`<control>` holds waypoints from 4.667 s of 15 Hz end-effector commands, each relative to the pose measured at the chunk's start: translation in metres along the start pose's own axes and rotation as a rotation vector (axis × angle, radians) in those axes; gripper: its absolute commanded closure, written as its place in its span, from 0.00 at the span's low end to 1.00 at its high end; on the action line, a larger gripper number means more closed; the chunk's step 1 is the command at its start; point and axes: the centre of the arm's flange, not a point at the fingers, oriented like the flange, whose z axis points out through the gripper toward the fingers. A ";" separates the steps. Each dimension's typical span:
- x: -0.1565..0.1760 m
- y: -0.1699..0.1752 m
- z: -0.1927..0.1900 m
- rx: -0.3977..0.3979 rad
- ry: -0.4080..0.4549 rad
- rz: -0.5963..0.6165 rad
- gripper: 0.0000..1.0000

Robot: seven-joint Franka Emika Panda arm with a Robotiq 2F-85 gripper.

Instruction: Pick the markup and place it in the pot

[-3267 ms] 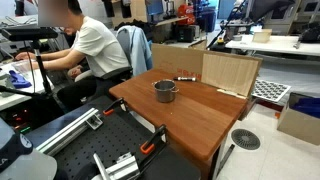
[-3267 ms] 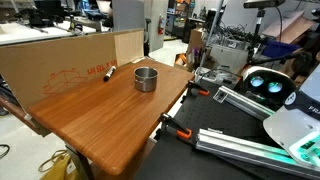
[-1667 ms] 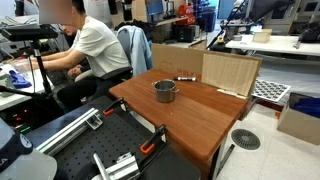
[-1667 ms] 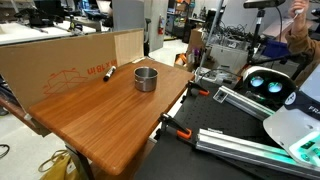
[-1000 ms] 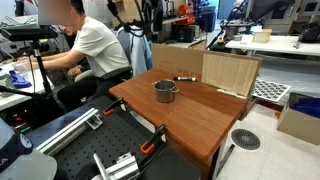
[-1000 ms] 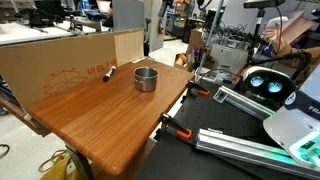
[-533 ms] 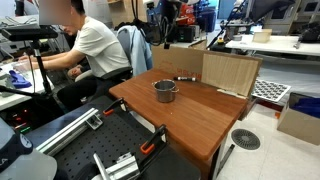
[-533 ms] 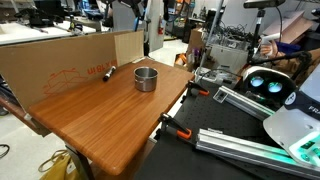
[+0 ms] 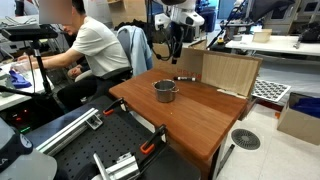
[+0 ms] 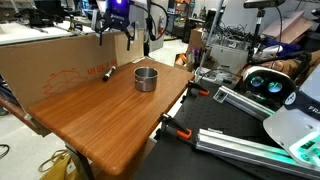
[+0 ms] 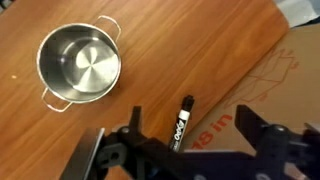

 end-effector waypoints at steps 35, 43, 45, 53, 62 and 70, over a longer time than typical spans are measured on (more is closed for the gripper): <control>0.060 -0.062 0.118 -0.179 0.245 0.036 0.95; 0.044 -0.052 0.098 -0.161 0.232 0.006 0.95; 0.034 -0.047 0.089 -0.159 0.228 -0.024 0.95; -0.030 -0.023 0.061 -0.220 0.068 -0.264 0.95; -0.069 0.025 0.036 -0.251 -0.070 -0.402 0.95; -0.085 0.052 0.019 -0.248 -0.123 -0.489 0.95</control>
